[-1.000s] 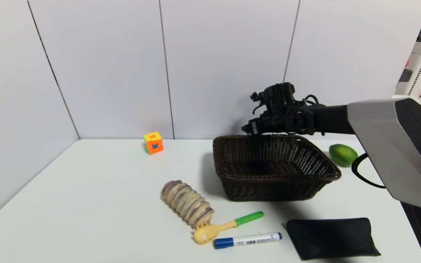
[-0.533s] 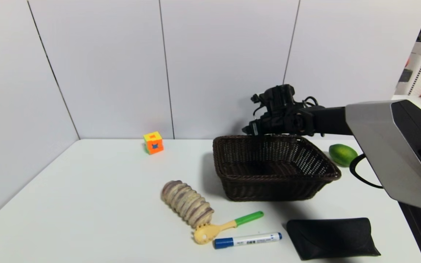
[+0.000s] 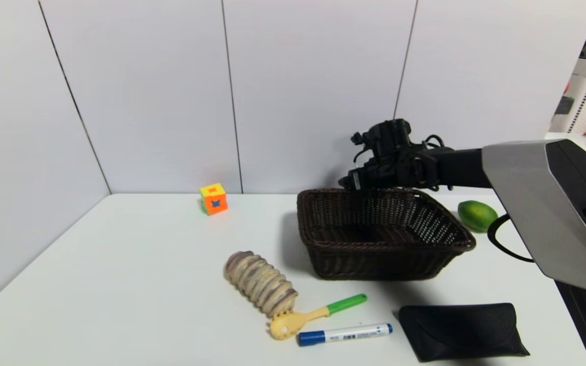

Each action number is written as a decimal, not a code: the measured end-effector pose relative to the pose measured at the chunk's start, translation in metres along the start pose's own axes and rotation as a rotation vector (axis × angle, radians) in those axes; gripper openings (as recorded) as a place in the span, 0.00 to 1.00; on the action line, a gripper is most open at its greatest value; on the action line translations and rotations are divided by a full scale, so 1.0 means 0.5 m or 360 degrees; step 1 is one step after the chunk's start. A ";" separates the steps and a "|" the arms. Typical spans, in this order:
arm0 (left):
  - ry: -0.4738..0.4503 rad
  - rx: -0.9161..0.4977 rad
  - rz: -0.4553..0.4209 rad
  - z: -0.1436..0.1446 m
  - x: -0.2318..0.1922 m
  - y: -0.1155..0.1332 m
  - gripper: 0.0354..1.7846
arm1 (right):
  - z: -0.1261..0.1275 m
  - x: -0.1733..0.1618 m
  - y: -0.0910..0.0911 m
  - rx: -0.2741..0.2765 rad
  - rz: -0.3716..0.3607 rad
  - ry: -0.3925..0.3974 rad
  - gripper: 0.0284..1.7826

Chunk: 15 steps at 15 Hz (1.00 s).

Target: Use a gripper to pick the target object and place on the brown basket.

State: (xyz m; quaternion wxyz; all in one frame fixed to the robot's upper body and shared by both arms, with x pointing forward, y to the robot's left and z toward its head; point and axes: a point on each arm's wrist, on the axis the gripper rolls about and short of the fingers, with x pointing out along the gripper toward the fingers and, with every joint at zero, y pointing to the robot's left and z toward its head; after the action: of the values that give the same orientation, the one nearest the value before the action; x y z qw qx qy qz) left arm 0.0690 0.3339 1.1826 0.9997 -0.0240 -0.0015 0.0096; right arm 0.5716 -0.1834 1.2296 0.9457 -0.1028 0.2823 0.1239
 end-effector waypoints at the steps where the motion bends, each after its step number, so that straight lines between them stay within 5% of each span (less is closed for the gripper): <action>1: -0.0001 0.0000 0.0000 0.000 0.000 0.000 0.94 | -0.003 0.001 -0.001 0.0000 0.0001 0.0018 0.95; 13: 0.0000 -0.0001 -0.0001 0.000 0.000 0.000 0.94 | -0.012 0.009 0.006 -0.0011 0.0009 0.0049 0.93; 15: 0.0000 0.0000 0.0000 0.000 0.000 0.000 0.94 | -0.012 0.008 0.009 -0.0013 0.0010 0.0052 0.73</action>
State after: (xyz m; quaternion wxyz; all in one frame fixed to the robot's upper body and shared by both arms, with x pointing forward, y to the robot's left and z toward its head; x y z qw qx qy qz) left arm 0.0691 0.3339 1.1827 0.9997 -0.0240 -0.0015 0.0096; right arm 0.5706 -0.1802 1.2216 0.9401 -0.1080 0.2976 0.1263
